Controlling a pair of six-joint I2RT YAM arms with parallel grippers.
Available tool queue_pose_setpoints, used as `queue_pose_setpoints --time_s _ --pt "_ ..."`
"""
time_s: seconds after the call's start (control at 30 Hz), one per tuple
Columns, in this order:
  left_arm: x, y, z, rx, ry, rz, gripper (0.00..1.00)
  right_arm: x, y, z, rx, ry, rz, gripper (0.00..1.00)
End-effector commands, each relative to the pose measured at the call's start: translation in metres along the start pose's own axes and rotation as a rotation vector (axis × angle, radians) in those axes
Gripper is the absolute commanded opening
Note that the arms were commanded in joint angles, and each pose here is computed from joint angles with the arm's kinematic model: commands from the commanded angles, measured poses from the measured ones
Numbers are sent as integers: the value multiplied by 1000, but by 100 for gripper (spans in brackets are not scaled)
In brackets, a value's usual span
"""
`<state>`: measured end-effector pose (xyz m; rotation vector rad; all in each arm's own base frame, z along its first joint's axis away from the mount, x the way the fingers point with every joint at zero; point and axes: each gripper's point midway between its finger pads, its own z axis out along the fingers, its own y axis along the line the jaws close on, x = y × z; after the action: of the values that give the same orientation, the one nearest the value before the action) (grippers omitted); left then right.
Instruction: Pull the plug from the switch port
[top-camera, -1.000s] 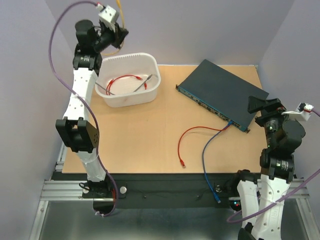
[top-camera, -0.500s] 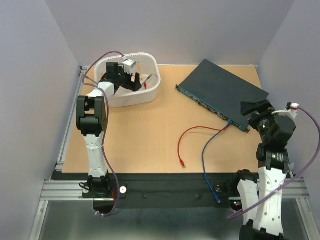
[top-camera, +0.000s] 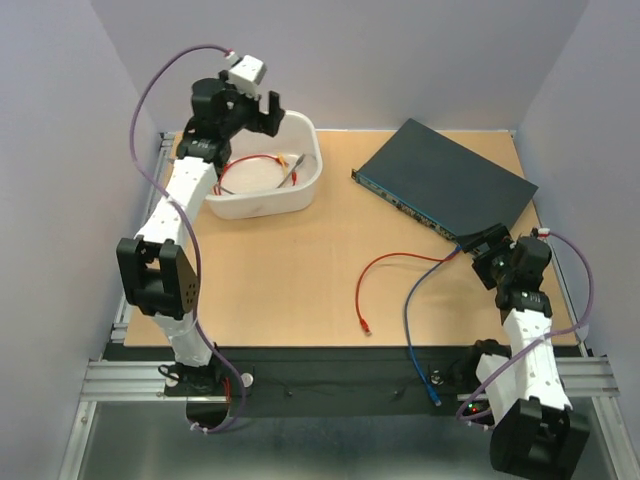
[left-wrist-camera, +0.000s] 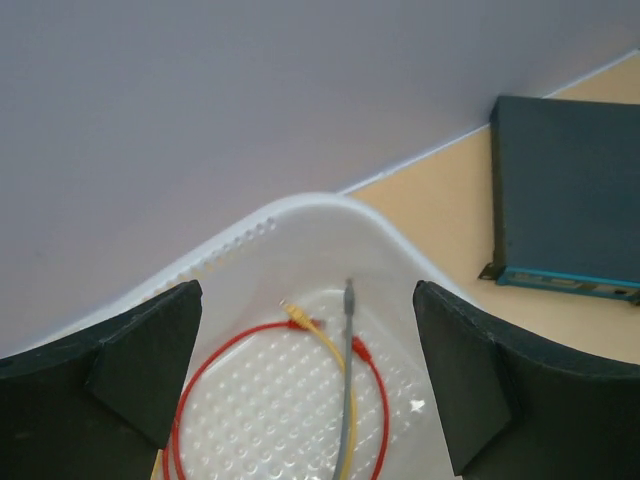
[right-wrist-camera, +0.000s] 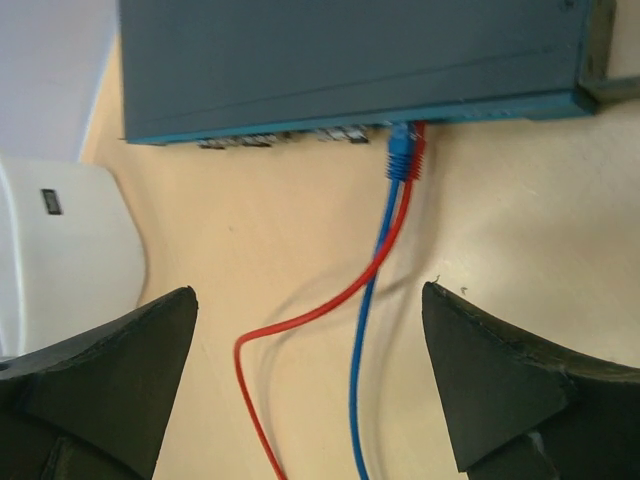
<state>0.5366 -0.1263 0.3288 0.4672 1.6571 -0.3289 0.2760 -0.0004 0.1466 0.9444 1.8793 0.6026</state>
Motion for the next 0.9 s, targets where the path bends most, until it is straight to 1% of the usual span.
queue_pose_setpoints --time_s 0.0,0.03,0.07,0.1,0.13,0.17,0.2,0.23,0.27,0.3,0.37,0.43,0.5,0.53,0.6,0.67,0.7,0.8,0.87 --pt "-1 -94 10 146 78 64 99 -3 3 17 -54 -29 23 97" --pt "2 -115 14 199 85 83 99 -2 -1 20 -45 -29 30 94" --pt "9 -153 24 283 94 122 99 3 -8 24 -32 -20 40 91" --pt "14 -172 28 321 107 135 99 2 -11 26 -26 -34 45 89" --pt "8 -205 33 365 91 168 99 -1 -10 28 -33 -50 45 86" --pt "13 -219 39 381 99 188 99 3 -18 31 -17 -44 50 86" --pt "34 -230 53 390 135 220 99 3 -19 35 -21 -46 45 85" --pt "41 -246 58 415 146 234 99 6 -23 37 -11 -39 48 85" --pt "48 -270 60 460 152 250 99 7 -25 39 -7 -33 51 81" --pt "58 -284 70 490 164 261 99 8 -27 41 -5 -29 54 79" --pt "72 -307 70 560 197 275 99 13 -33 44 1 -17 68 77" --pt "84 -341 62 681 222 281 99 13 -38 44 13 -28 71 75" --pt "97 -362 50 773 249 278 92 10 -40 42 17 -50 65 73" --pt "106 -372 38 837 276 269 81 8 -43 42 24 -60 59 73" --pt "137 -385 15 922 369 251 72 9 -44 42 26 -56 55 72" --pt "163 -387 0 960 423 268 67 10 -45 42 23 -49 52 72" --pt "188 -386 -12 972 481 271 67 11 -44 42 19 -47 50 72" --pt "221 -380 -12 919 511 328 67 10 -43 41 17 -49 46 72" --pt "231 -375 -5 870 510 364 68 10 -45 41 24 -52 50 72"
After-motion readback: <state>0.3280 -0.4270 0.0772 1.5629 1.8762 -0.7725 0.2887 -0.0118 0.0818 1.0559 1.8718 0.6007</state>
